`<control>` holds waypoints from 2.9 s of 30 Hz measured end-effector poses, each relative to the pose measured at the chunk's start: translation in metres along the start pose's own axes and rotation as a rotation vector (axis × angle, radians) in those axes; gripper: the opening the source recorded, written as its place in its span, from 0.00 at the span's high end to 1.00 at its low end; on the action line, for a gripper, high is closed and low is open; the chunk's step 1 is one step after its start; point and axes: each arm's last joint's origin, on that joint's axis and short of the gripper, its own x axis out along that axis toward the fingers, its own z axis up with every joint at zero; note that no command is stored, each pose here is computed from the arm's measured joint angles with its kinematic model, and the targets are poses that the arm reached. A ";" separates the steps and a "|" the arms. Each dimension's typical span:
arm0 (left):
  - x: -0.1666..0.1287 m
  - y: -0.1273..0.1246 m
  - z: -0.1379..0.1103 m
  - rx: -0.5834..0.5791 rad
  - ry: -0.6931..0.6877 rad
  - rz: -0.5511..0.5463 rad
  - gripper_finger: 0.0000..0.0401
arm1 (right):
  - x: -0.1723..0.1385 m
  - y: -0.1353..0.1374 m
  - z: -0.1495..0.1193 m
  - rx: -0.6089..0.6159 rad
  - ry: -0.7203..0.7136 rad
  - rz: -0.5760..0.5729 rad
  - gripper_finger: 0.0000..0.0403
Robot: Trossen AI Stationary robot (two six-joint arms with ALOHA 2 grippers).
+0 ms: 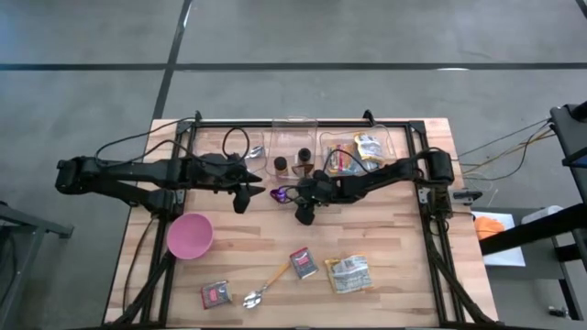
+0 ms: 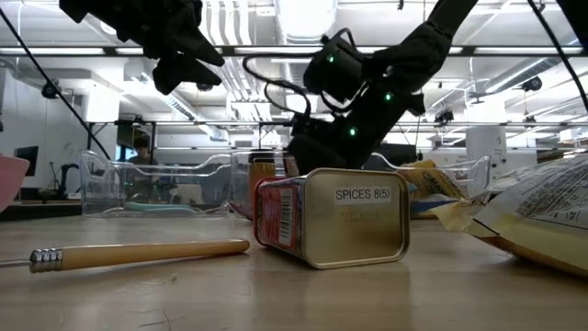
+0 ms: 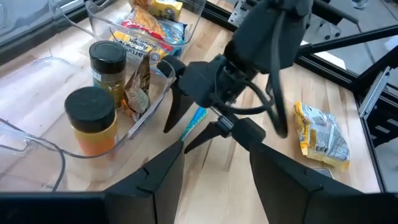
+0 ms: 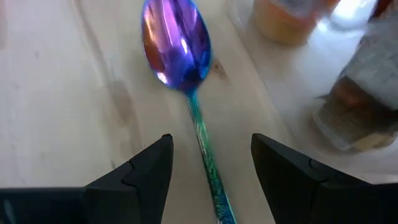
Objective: Pick & Place Food Item
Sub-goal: Put the blue spoon into the left transparent bin
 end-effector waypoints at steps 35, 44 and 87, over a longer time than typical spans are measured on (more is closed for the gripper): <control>0.000 0.001 -0.002 0.002 0.026 0.007 0.53 | 0.007 0.013 -0.013 -0.037 0.084 0.086 0.96; 0.000 0.001 -0.004 0.004 0.046 0.007 0.53 | -0.015 0.028 -0.010 -0.065 0.080 0.167 0.96; -0.013 -0.013 0.034 -0.249 -0.309 -0.289 0.52 | -0.176 0.032 0.075 -0.021 -0.501 0.090 0.96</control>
